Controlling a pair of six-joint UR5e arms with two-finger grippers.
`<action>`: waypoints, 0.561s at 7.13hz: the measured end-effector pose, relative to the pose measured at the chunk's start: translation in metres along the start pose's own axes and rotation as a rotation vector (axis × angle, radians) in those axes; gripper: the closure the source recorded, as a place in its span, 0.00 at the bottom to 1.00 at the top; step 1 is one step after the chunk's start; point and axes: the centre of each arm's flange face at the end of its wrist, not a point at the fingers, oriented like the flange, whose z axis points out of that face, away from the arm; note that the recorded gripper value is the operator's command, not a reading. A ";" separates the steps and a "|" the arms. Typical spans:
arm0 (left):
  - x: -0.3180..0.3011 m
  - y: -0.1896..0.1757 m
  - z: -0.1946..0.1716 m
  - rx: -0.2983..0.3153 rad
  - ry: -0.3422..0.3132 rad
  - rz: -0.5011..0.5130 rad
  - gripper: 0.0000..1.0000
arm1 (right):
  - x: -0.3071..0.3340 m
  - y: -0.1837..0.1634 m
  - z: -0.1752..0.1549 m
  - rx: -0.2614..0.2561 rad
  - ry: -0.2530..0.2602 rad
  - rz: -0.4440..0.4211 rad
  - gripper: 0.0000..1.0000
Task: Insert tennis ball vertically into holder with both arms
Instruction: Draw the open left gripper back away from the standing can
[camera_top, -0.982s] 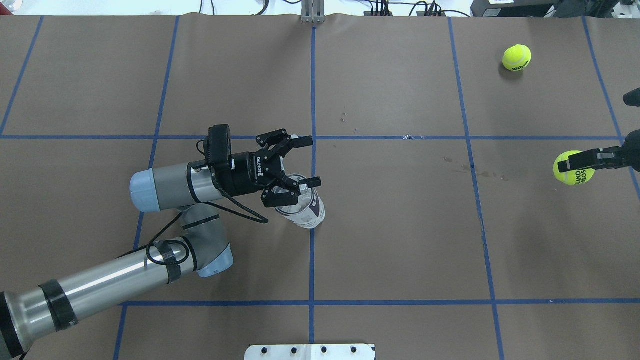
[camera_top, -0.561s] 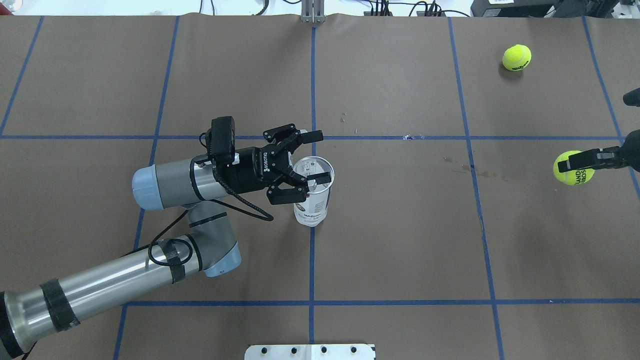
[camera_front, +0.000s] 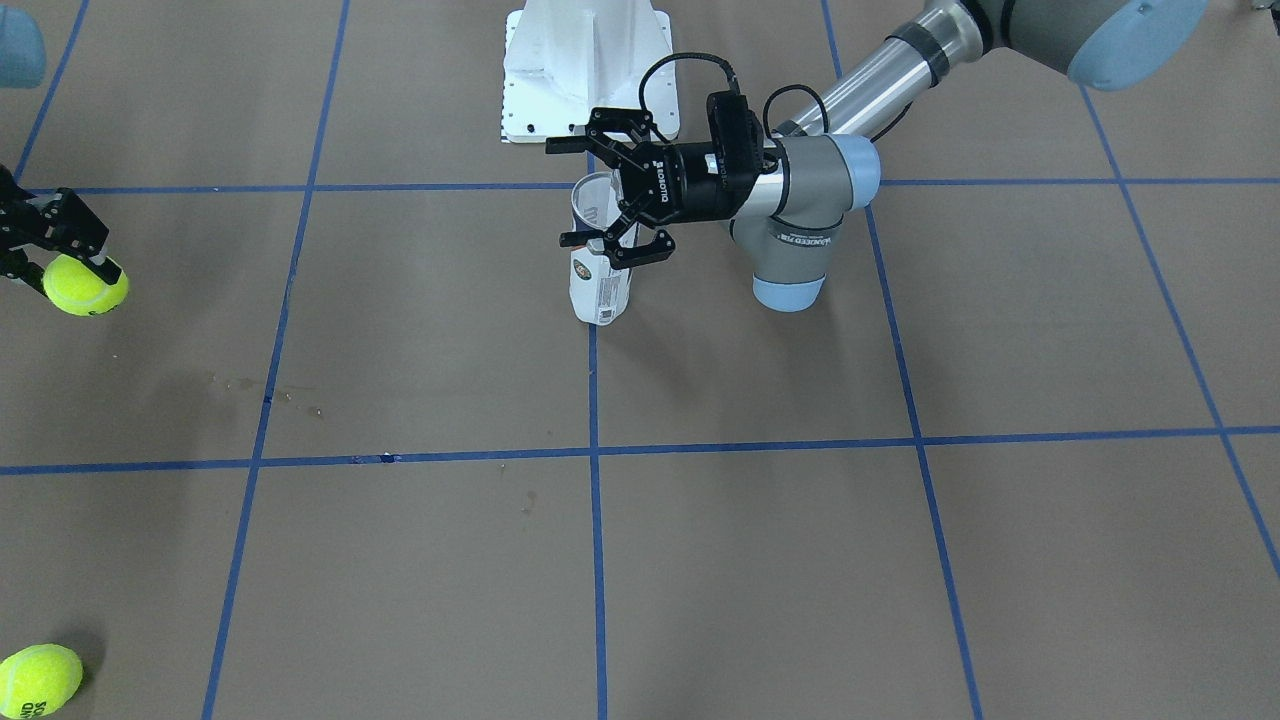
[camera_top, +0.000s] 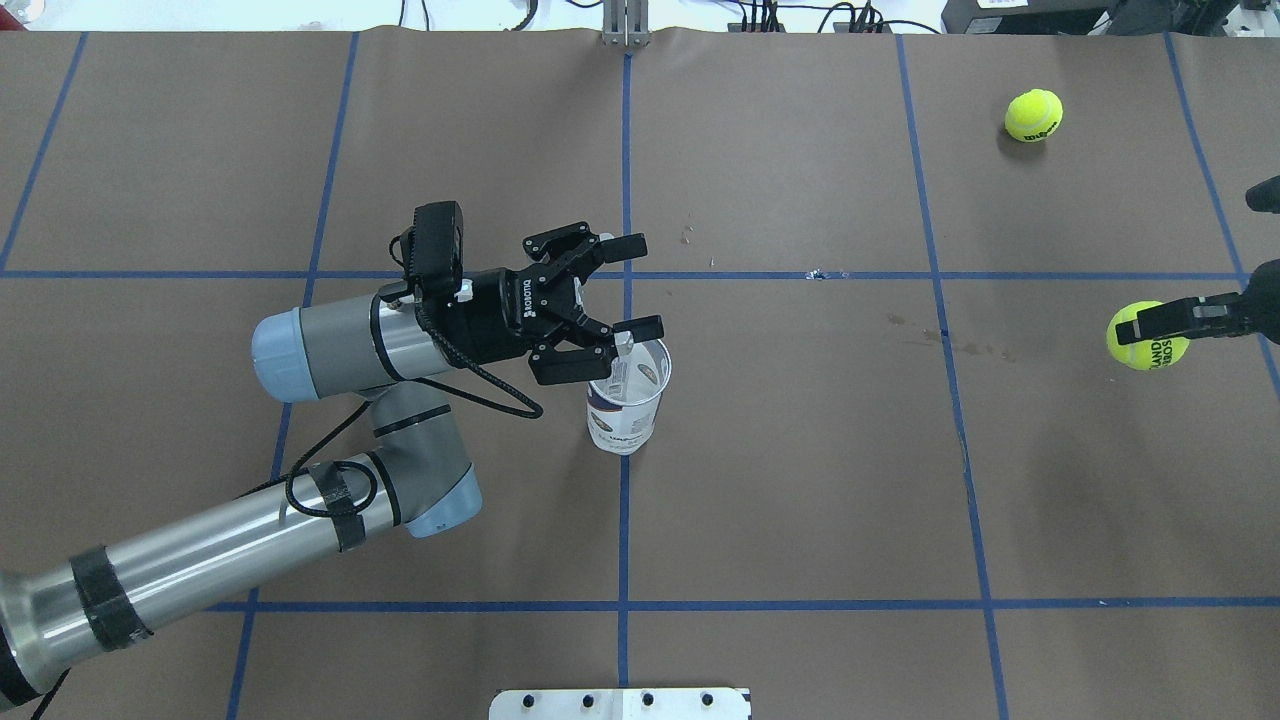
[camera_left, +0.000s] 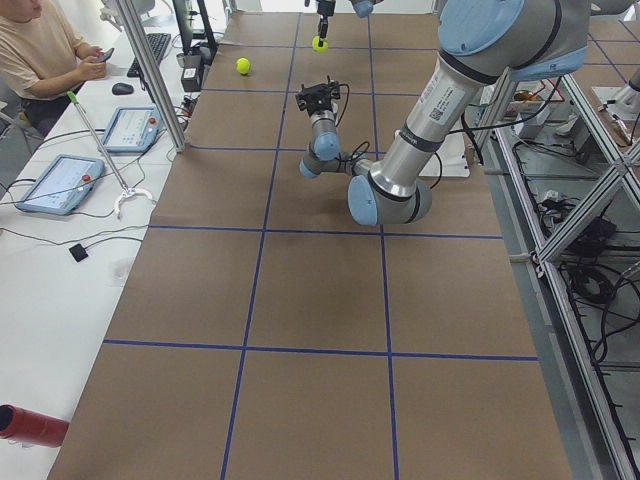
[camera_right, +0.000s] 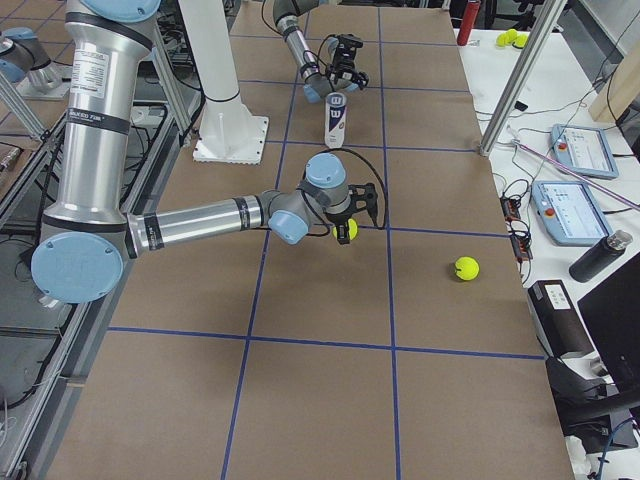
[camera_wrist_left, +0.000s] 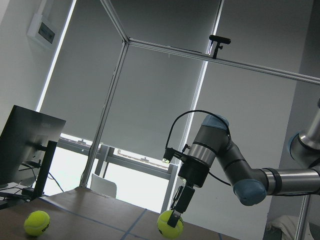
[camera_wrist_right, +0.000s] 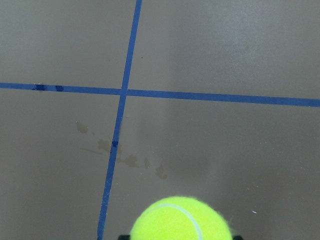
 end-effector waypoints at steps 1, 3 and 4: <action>-0.003 -0.002 -0.010 -0.011 0.004 0.004 0.01 | 0.000 0.000 0.000 0.000 0.000 0.000 1.00; -0.012 -0.007 -0.054 -0.076 0.023 -0.001 0.01 | 0.001 0.000 0.000 -0.001 0.001 0.001 1.00; -0.019 -0.009 -0.080 -0.130 0.036 0.004 0.01 | 0.001 0.000 0.000 -0.001 0.000 0.001 1.00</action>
